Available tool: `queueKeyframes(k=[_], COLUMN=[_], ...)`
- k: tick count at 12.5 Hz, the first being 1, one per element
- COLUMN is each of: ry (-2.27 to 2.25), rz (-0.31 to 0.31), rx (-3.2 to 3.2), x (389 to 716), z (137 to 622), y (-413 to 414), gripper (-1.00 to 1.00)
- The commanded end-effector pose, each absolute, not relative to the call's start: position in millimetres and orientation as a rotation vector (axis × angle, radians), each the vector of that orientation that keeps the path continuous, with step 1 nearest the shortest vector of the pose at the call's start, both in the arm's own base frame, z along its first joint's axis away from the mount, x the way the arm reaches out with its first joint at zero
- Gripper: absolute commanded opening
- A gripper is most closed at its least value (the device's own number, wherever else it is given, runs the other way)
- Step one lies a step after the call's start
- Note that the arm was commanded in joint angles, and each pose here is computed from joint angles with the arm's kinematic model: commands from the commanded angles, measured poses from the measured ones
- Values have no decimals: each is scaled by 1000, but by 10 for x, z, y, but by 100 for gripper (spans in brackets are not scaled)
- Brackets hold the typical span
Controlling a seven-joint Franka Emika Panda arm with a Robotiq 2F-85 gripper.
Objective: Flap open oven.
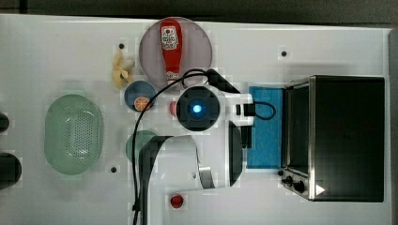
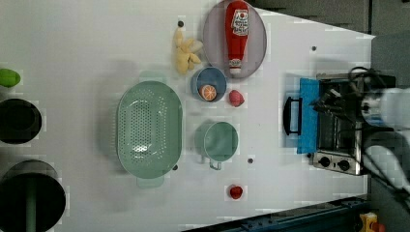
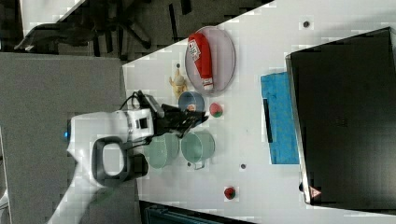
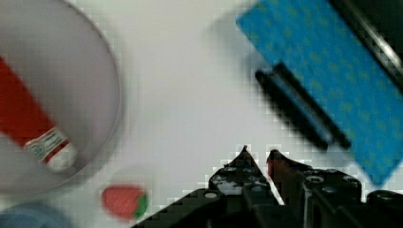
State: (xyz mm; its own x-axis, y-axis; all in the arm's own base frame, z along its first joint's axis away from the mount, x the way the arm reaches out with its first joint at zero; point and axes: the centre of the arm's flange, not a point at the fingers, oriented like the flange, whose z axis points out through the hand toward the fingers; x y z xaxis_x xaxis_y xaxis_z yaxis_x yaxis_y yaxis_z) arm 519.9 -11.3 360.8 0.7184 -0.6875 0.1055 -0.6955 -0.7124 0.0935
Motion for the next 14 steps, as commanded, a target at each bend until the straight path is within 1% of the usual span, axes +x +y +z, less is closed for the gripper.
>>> queueKeyframes(k=[1, 3, 4, 6, 8, 9, 11, 14], ry=[-1358, -1390, -1393, -1397, -1410, -1417, -1416, -1408], rz=[71, 129, 110, 30, -55, -68, -50, -52], rx=[2794, 2816, 2812, 2784, 2749, 2743, 2751, 2758], x=[5075, 4998, 4932, 4842, 4803, 4794, 4791, 4800], z=[4254, 4860, 5091, 5437, 5666, 5761, 5855, 5852], y=[-163, -189, -204, -246, -314, -335, -319, -301], gripper=[-65, -65, -65, -65, -65, -65, -65, -65])
